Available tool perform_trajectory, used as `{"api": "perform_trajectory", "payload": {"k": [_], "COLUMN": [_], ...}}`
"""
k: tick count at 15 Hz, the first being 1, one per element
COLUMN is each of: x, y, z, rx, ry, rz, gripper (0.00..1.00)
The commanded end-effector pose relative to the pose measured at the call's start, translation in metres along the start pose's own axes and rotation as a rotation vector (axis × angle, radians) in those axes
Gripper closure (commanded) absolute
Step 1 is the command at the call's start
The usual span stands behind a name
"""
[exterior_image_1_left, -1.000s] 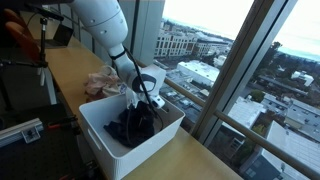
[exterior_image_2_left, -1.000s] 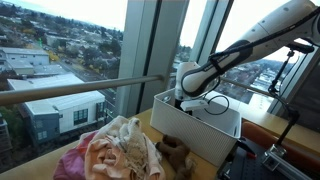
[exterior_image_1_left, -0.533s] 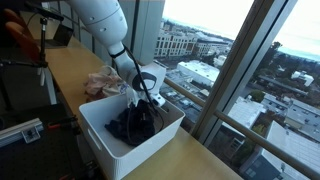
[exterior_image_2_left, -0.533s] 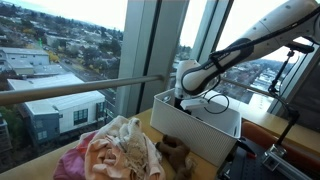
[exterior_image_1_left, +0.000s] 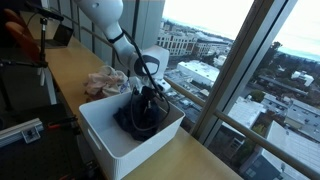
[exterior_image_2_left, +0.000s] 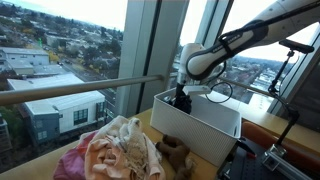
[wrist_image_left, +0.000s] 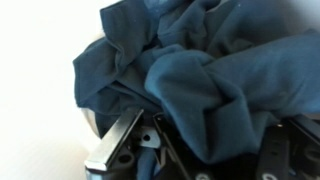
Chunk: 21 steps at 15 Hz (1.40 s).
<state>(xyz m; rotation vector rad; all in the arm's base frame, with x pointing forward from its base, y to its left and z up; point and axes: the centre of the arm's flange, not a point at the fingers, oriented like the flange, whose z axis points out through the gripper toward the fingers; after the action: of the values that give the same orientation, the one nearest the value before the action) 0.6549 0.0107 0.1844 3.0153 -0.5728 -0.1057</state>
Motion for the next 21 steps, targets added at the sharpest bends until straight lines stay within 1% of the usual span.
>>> {"api": "perform_trajectory", "payload": {"k": [1,4,6,8,11,12,15,16,17,18,21], "x": [-0.024,-0.033,-0.043,-0.062,-0.103,-0.119,-0.175,-0.194,-0.209,-0.221,-0.243], "y": [0.0,-0.013,-0.033,-0.062,-0.123,-0.147,-0.22,-0.247,-0.264,-0.276,-0.296], "z": [-0.094,-0.169,-0.219,-0.262,-0.312,-0.321,-0.344,-0.342,-0.34,-0.33,-0.291], "rx": [-0.012,-0.025,-0.037,-0.048,-0.057,-0.06,-0.061,-0.063,-0.065,-0.071,-0.102], "ry": [0.096,0.201,0.27,0.326,0.377,0.388,0.402,0.396,0.389,0.377,0.334], "rz": [0.011,-0.01,-0.04,-0.085,-0.175,-0.207,-0.3,-0.326,-0.346,-0.364,-0.399], "gripper": [1.0,1.0,1.0,1.0,1.0,1.0,1.0,1.0,1.0,1.0,1.0]}}
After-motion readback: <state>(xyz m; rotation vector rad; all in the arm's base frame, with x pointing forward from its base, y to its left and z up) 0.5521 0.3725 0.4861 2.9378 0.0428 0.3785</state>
